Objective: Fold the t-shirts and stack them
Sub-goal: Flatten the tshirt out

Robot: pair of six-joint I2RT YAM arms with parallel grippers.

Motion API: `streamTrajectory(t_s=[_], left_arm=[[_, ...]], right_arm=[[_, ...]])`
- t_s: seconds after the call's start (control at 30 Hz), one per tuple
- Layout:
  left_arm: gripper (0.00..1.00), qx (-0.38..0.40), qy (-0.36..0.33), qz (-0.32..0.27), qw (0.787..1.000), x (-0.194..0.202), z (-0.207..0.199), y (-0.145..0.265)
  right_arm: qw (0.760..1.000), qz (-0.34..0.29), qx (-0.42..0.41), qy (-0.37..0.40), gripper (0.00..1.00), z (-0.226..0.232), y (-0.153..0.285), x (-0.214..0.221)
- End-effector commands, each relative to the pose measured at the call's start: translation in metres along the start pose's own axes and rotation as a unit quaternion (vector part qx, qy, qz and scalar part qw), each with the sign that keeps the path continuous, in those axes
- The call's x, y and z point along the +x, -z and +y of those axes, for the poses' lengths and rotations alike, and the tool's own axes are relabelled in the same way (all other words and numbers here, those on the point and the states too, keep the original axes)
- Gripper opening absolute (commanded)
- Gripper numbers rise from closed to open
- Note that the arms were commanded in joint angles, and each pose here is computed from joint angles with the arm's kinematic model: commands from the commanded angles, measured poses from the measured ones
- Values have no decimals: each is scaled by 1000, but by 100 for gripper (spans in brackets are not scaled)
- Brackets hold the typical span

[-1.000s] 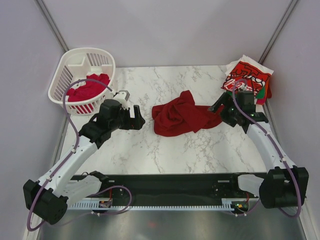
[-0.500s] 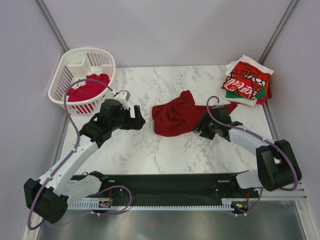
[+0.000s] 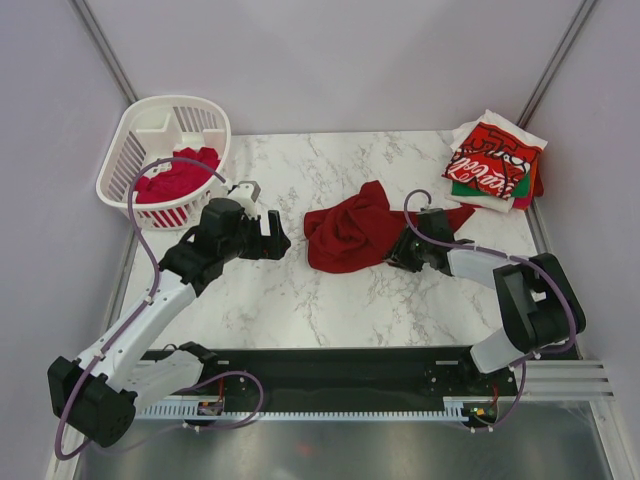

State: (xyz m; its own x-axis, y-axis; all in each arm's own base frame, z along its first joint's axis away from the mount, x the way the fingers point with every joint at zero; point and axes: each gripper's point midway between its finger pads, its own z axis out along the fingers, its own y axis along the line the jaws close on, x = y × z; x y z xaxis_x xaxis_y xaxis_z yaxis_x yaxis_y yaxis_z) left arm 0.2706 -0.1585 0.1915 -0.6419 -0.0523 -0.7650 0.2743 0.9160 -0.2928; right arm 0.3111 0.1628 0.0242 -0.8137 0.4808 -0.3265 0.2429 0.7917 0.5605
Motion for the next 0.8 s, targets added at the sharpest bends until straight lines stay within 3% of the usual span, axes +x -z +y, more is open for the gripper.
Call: streamTrajectory(t_s=[0.0, 0.23, 0.4, 0.43, 0.5, 0.53, 0.6, 0.63, 0.77], left_arm=[[100, -7, -17, -3, 1000, -1, 4, 0], [100, -10, -17, -1, 1000, 0, 5, -1], [100, -12, -17, 1, 1000, 1, 7, -2], [100, -14, -17, 3, 1000, 2, 7, -3], [100, -15, -17, 3, 1000, 2, 8, -4], [100, -18, -17, 3, 1000, 2, 9, -4], [100, -18, -17, 2, 1000, 1, 9, -4], [100, -17, -18, 1, 1000, 1, 8, -3], [100, -31, -15, -8, 999, -3, 13, -1]], right_arm=[[1000, -7, 4, 9, 34, -3, -2, -1], [999, -25, -12, 18, 0, 8, 14, -8], [996, -65, -18, 65, 0, 41, 62, -40], [991, -98, -43, 80, 0, 73, 87, -66], [985, -121, -42, 112, 0, 92, 134, -81], [974, -186, -44, 121, 0, 117, 175, -114], [965, -230, -14, 126, 0, 114, 225, -123], [952, -282, -9, 116, 0, 116, 263, -137], [947, -309, 45, 79, 0, 75, 296, -121]])
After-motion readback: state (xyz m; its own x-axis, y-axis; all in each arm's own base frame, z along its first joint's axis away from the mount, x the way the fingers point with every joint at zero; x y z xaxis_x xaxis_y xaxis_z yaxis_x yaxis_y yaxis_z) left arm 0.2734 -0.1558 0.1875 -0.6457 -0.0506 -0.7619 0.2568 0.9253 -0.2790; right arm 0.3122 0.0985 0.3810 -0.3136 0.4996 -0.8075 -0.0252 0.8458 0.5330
